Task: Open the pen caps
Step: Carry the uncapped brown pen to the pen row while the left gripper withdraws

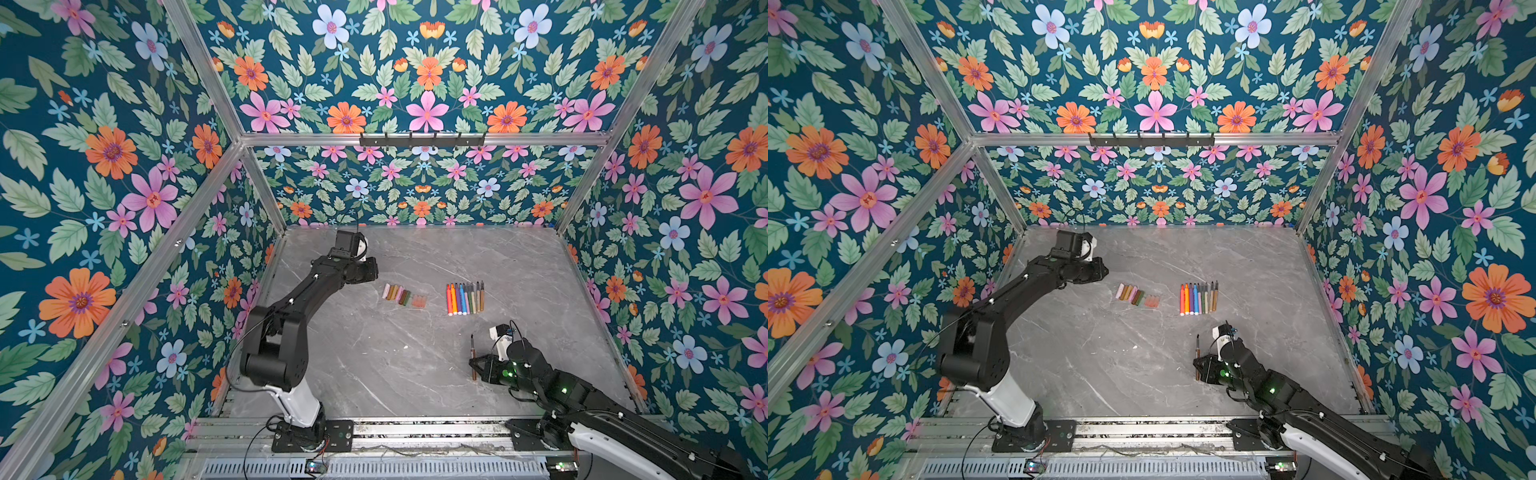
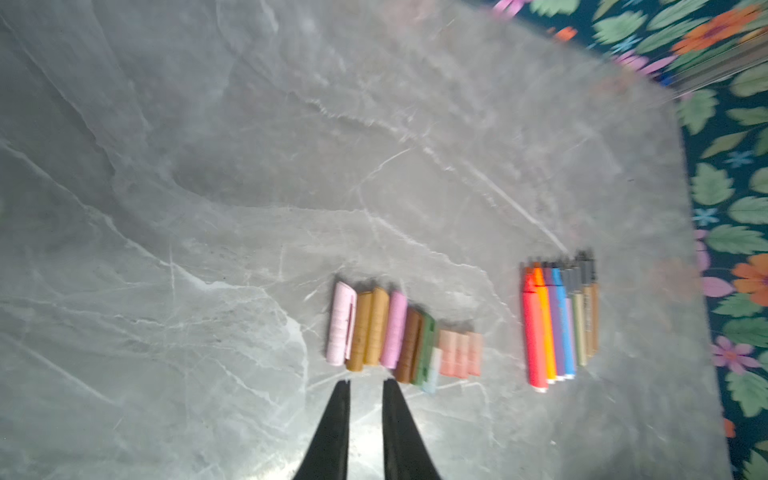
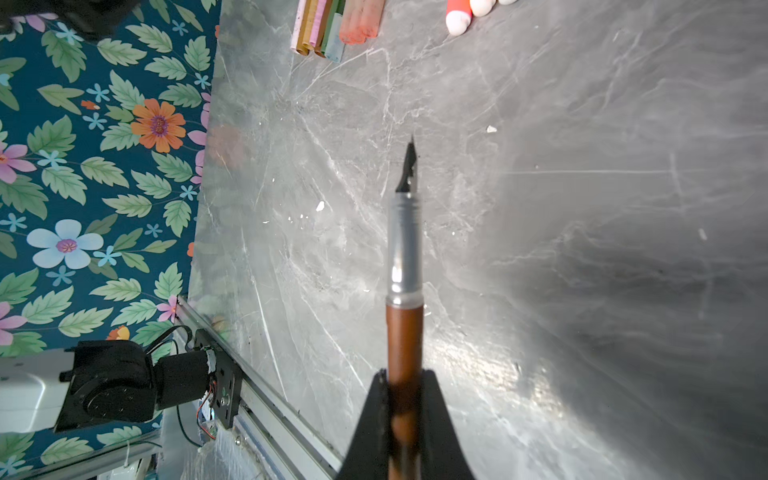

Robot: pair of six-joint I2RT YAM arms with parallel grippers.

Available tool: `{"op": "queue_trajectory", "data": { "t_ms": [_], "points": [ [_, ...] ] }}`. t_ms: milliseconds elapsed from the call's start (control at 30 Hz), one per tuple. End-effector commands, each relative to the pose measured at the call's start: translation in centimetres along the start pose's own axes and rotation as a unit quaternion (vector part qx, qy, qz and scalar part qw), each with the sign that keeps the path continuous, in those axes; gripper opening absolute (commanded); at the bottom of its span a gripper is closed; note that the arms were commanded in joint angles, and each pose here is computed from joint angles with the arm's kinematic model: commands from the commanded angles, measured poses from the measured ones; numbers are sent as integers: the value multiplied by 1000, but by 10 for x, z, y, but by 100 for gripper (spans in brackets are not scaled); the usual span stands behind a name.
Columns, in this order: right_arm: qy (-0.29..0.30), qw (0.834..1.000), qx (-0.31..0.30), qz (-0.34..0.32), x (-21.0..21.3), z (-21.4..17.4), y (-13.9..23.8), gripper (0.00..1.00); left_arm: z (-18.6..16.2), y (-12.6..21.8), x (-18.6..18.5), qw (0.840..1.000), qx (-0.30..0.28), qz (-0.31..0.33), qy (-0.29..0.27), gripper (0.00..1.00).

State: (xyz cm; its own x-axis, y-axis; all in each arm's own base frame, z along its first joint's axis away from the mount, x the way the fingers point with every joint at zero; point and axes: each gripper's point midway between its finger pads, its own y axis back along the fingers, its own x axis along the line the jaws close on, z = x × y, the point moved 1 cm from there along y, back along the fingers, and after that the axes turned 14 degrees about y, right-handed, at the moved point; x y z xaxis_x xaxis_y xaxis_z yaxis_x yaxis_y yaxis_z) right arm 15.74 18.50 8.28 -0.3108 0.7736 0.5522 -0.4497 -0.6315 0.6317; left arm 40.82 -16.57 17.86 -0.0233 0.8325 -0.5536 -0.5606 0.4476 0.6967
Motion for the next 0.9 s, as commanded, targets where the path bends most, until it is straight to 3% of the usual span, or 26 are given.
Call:
{"op": "queue_trajectory", "data": {
  "t_ms": [0,233,433,567,700,867],
  "points": [
    [-15,1000,10,20,6,8,-8,0,1,40,-23,998,-29,-45,-20,20],
    [-50,997,20,59,0,38,-14,0,-58,117,-14,998,-22,-54,-36,22],
    [-26,999,-4,-25,-42,118,23,0,-105,139,9,997,-22,-62,-36,24],
    [-61,997,1,-43,-84,157,28,0,-106,151,11,995,-55,-70,-39,25],
    [-137,991,4,-4,-119,177,12,0,-101,165,9,991,-96,-77,-45,28],
    [-144,988,19,-47,-153,184,-11,0,-100,173,6,989,-109,-83,-51,29]
  ]
}}
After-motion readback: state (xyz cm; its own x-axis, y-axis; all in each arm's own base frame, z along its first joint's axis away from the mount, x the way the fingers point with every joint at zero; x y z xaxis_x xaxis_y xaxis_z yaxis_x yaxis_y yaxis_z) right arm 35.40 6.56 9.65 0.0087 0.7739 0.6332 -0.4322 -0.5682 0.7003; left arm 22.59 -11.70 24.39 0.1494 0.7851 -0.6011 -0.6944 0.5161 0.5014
